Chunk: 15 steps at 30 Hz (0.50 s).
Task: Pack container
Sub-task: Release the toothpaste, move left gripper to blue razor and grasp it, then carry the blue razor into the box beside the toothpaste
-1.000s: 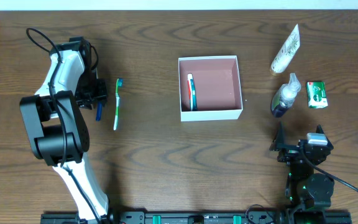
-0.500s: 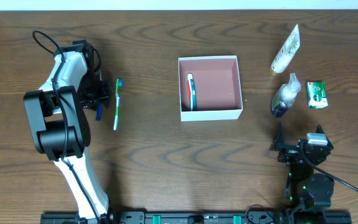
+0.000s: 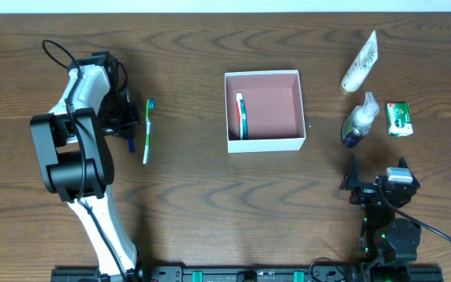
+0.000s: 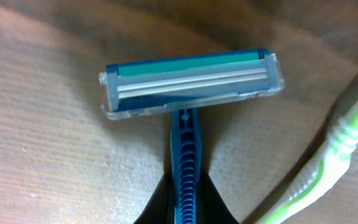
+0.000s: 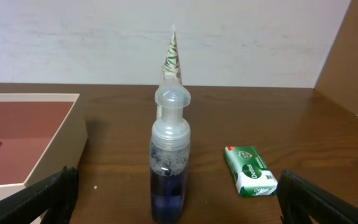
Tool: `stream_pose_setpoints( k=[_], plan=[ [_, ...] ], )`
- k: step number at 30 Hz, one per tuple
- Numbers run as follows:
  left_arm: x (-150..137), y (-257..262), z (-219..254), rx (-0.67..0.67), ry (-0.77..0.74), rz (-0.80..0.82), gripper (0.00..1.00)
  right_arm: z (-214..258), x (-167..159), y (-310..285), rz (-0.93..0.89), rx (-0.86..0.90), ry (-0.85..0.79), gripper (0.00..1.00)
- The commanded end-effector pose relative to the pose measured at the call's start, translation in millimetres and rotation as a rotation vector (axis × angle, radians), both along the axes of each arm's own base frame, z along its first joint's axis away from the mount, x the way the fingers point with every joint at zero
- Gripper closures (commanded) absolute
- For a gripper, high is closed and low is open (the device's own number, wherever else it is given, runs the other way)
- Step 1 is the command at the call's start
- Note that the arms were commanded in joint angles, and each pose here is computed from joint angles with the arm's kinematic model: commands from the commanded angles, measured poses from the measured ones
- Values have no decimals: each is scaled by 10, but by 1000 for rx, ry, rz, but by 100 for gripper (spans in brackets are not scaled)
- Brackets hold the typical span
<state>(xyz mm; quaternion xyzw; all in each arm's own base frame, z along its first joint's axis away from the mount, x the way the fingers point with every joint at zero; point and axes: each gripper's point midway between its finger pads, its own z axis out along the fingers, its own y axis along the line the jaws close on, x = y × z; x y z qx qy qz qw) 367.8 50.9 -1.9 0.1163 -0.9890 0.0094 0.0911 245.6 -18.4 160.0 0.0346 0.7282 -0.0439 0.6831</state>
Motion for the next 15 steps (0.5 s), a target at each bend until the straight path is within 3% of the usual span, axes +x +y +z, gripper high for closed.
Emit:
stream_pose_setpoints(
  k=[1,8,15],
  plan=[
    [-41,23,26,-5,38,6,94,-8,0,29,13,-7,2,1],
    [309,-17,884,10,-114,54,94,-8,0,29,13,-7,2,1],
    [719,-1054,2072,-154,-453,-57,94,-8,0,29,13,-7,2,1]
  ],
)
